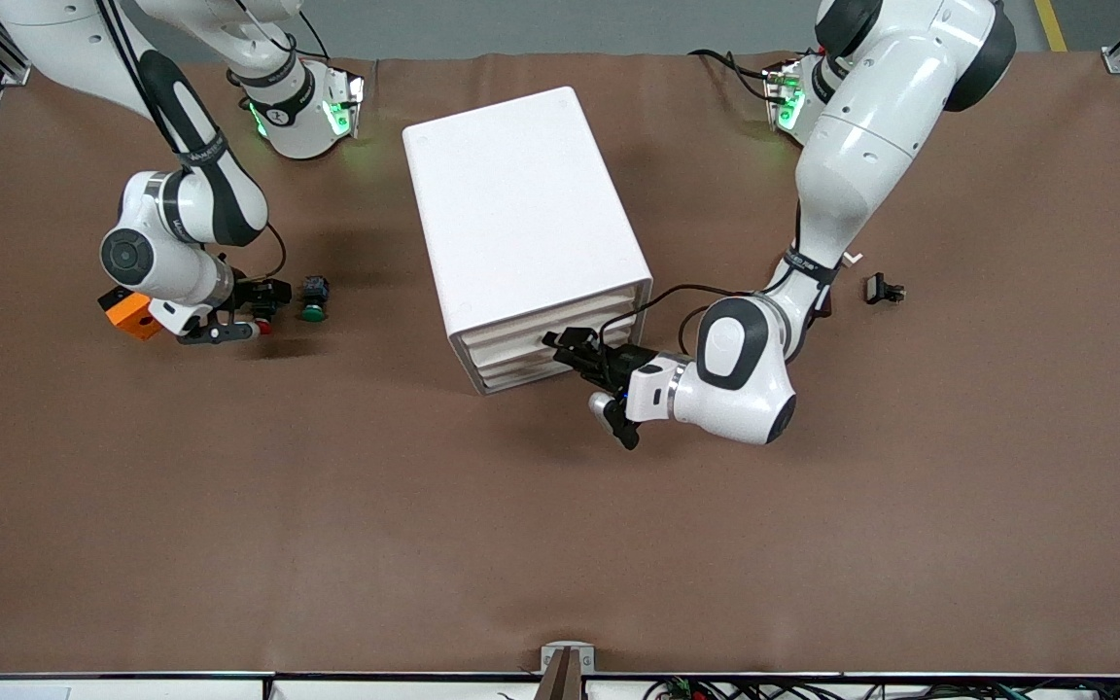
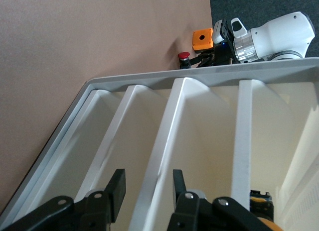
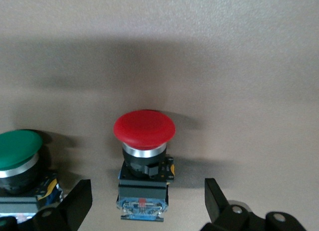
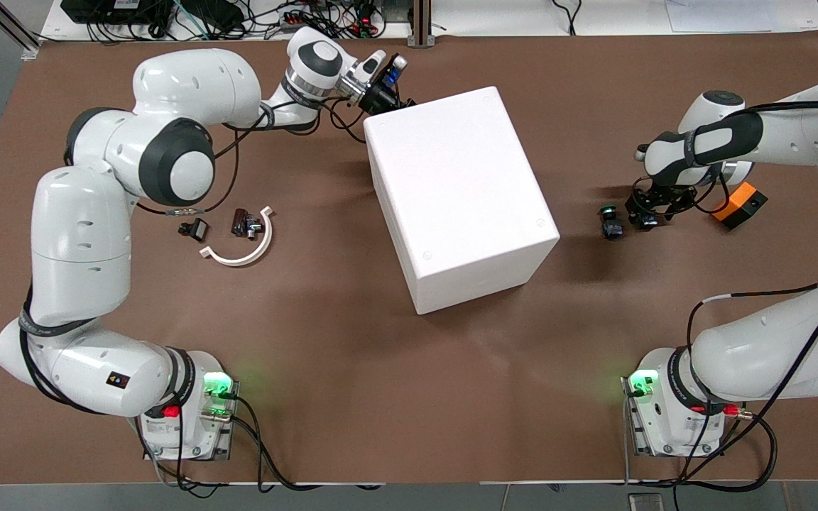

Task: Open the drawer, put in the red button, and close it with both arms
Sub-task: 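Grasp the red button with the right gripper while the left gripper hooks the drawer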

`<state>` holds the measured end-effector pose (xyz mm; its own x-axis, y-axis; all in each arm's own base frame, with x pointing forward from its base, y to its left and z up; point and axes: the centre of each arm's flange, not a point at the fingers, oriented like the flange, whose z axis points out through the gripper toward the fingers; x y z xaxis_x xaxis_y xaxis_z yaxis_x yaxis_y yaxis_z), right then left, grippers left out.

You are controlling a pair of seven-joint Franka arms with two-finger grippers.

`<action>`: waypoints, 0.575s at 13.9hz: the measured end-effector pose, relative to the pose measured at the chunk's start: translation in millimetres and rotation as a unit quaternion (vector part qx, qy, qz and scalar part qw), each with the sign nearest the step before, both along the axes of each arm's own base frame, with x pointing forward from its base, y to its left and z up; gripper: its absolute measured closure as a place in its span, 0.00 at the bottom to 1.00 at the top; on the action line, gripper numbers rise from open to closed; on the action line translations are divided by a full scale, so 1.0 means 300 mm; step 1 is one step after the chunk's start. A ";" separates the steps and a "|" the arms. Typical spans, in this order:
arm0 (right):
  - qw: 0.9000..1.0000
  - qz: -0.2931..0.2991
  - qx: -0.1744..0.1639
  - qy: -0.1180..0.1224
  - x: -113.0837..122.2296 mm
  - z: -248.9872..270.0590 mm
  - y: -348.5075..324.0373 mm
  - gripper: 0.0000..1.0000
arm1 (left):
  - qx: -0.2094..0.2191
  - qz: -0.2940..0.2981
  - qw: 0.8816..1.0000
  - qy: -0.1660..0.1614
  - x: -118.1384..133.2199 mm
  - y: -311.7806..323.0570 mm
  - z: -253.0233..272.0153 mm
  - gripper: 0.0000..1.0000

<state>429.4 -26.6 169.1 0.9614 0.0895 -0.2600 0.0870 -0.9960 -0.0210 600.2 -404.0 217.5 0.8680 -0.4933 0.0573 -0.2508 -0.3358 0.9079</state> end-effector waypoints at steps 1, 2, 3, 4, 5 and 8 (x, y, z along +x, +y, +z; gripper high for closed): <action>1.000 0.000 0.000 0.002 -0.003 -0.007 0.000 0.03 | -0.001 0.001 1.000 0.005 -0.007 0.001 -0.011 0.54; 1.000 0.000 0.000 0.004 -0.004 -0.012 0.000 0.04 | -0.003 0.005 1.000 0.013 -0.014 0.000 -0.022 0.55; 1.000 0.000 0.000 0.004 -0.004 -0.014 -0.001 0.12 | -0.005 0.008 1.000 0.019 -0.021 0.000 -0.031 0.55; 1.000 0.000 0.000 0.004 -0.004 -0.014 -0.001 0.22 | -0.006 0.009 1.000 0.023 -0.026 -0.001 -0.038 0.55; 1.000 0.000 0.000 0.003 -0.003 -0.014 -0.001 0.35 | -0.007 0.010 1.000 0.025 -0.029 -0.002 -0.040 0.55; 1.000 -0.002 -0.001 0.000 0.004 -0.006 -0.006 0.58 | -0.010 0.005 1.000 0.029 -0.035 -0.005 -0.038 0.62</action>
<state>430.6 -28.4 167.3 0.9617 0.0855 -0.2603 0.0833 -0.9963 -0.0195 589.6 -405.4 206.0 0.8745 -0.4847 0.0163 -0.1946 -0.3200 0.9272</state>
